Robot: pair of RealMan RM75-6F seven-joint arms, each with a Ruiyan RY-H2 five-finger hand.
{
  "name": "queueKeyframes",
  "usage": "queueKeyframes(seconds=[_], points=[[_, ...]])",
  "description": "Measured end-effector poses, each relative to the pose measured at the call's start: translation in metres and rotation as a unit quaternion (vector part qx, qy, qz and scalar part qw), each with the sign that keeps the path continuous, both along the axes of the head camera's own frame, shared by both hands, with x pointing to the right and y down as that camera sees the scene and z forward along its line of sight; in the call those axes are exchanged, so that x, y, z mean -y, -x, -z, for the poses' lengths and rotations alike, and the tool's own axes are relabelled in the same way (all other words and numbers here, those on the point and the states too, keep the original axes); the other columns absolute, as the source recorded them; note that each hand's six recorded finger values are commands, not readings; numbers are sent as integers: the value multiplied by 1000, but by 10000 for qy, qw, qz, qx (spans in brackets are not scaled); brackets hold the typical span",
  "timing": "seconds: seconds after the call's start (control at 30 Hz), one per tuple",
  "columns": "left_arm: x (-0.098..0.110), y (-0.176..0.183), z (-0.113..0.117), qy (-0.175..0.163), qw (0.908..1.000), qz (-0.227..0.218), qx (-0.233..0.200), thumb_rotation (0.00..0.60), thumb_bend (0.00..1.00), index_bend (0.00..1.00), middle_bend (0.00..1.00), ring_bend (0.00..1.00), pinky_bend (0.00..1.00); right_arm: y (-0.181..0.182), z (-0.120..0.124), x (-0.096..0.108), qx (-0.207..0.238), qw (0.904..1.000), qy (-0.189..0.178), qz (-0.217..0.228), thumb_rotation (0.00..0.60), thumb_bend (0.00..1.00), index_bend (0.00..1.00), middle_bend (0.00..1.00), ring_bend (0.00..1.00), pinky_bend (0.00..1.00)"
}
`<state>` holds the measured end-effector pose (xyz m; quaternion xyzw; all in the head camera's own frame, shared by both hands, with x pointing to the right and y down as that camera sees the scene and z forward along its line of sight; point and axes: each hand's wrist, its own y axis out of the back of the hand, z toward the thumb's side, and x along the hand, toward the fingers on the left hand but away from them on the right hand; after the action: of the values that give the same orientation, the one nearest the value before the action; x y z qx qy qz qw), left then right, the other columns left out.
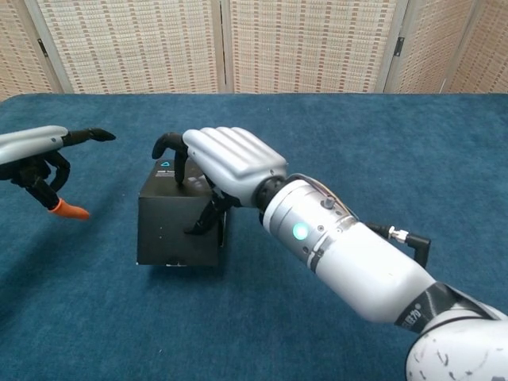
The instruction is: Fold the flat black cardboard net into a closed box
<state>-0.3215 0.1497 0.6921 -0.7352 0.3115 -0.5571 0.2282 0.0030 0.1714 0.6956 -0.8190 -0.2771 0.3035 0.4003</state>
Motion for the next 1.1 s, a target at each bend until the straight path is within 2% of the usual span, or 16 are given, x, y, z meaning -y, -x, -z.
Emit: queueKeyframes(seconds=[0.17, 0.5, 0.63, 0.7, 0.83, 0.93, 1.03, 1.1], points=[[8, 9, 5, -100, 9998, 198, 21, 600, 180, 0, 0, 696, 941, -5, -10, -6, -210, 9989, -379, 180, 600, 35, 298, 413, 724, 1000], [6, 9, -2, 118, 9998, 172, -56, 600, 182, 0, 0, 688, 942, -7, -15, -4, -332, 9943, -969, 308, 600, 48, 311, 414, 727, 1000], [8, 7, -3, 180, 9996, 163, -154, 600, 183, 0, 0, 685, 942, -5, -20, -4, -446, 9928, -1055, 355, 600, 60, 315, 433, 727, 1000], [9, 6, -2, 188, 9995, 164, -189, 600, 183, 0, 0, 684, 942, -4, -23, -6, -497, 9924, -1052, 394, 600, 122, 327, 461, 727, 1000], [11, 7, -1, 194, 9993, 199, -260, 600, 184, 0, 0, 683, 942, -3, -28, -9, -611, 9905, -1131, 484, 600, 359, 356, 528, 727, 1000], [11, 8, 0, 201, 9991, 234, -303, 600, 184, 0, 0, 682, 942, -3, -32, -11, -731, 9882, -1221, 570, 600, 467, 375, 571, 730, 1000], [13, 10, 0, 180, 9990, 251, -323, 600, 185, 0, 0, 682, 943, -3, -35, -12, -809, 9864, -1287, 624, 600, 537, 398, 614, 737, 1000], [13, 11, 1, 167, 9990, 256, -330, 600, 185, 0, 0, 682, 943, -3, -35, -12, -799, 9863, -1302, 617, 600, 544, 402, 620, 738, 1000]])
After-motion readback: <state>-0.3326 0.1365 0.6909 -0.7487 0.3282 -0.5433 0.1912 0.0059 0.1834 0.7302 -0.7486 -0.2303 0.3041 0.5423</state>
